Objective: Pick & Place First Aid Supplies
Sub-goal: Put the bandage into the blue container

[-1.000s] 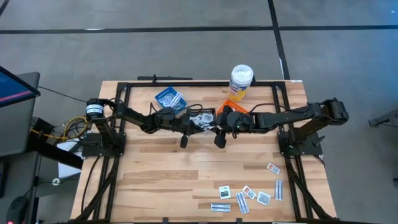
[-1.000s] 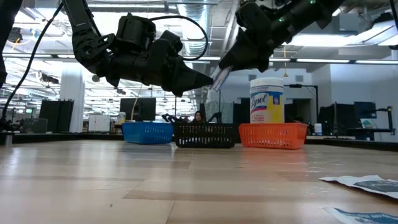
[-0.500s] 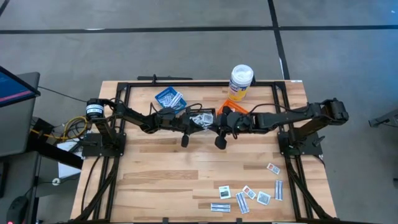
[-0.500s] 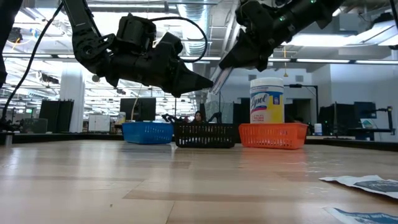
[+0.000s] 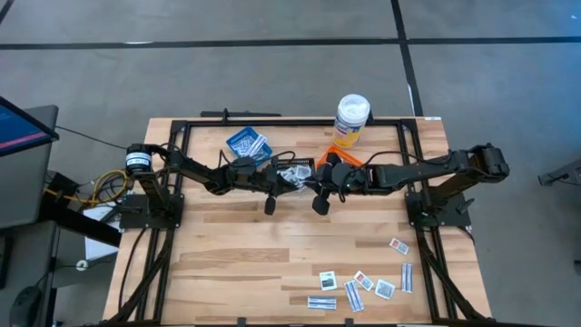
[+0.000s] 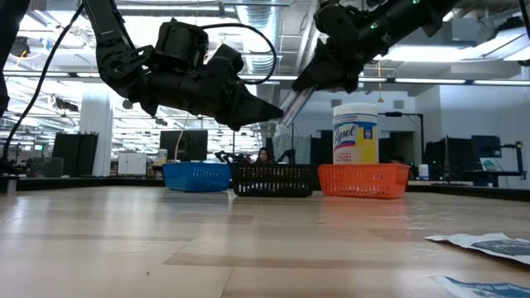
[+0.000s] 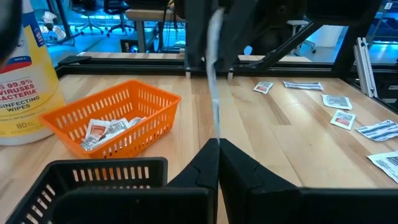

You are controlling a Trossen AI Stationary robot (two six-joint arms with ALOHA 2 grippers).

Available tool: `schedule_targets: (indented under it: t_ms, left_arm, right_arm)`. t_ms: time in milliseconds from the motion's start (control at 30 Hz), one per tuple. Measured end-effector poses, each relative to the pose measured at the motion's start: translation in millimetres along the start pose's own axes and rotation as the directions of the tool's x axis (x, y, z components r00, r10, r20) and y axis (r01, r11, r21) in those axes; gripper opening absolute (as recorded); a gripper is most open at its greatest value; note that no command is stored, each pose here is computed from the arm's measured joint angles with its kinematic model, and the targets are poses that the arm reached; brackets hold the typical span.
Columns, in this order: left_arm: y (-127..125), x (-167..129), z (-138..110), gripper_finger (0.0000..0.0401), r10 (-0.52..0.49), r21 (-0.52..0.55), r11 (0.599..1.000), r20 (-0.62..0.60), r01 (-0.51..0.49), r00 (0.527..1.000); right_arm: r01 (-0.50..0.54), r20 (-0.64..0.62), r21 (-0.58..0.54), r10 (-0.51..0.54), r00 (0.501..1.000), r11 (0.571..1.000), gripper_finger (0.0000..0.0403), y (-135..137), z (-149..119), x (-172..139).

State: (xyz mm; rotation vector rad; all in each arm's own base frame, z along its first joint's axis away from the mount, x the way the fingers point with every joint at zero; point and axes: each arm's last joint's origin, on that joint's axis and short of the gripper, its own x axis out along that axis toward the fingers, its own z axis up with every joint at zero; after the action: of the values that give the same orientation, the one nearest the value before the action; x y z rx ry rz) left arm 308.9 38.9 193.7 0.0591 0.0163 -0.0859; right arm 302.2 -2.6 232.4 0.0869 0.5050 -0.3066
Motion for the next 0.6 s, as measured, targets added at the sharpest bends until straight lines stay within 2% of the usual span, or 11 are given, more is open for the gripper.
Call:
schedule_targets:
  t_ms: [133,200,500,600]
  left_arm:
    - [0,0,0,0.0007,0.008,0.000,1.000,-0.003,-0.008,1.000]
    - [1,0,-1,0.0007,0.021,-0.003,1.000,-0.007,-0.021,1.000]
    - [16,-4,-6,0.0007,0.094,-0.117,0.988,-0.058,-0.100,0.994]
    - [25,-7,-8,0.0007,0.122,-0.144,0.981,-0.076,-0.132,0.990]
  right_arm:
    - [0.001,-0.008,-0.035,-0.001,1.000,0.999,0.0013,0,-1,0]
    - [-0.001,-0.015,-0.078,0.000,1.000,0.997,0.0007,0,-2,0]
    - [0.007,-0.078,-0.057,-0.011,0.997,0.998,0.0052,1,-8,-1]
    - [0.040,-0.126,-0.040,-0.044,0.991,0.998,0.0066,-1,-13,-2]
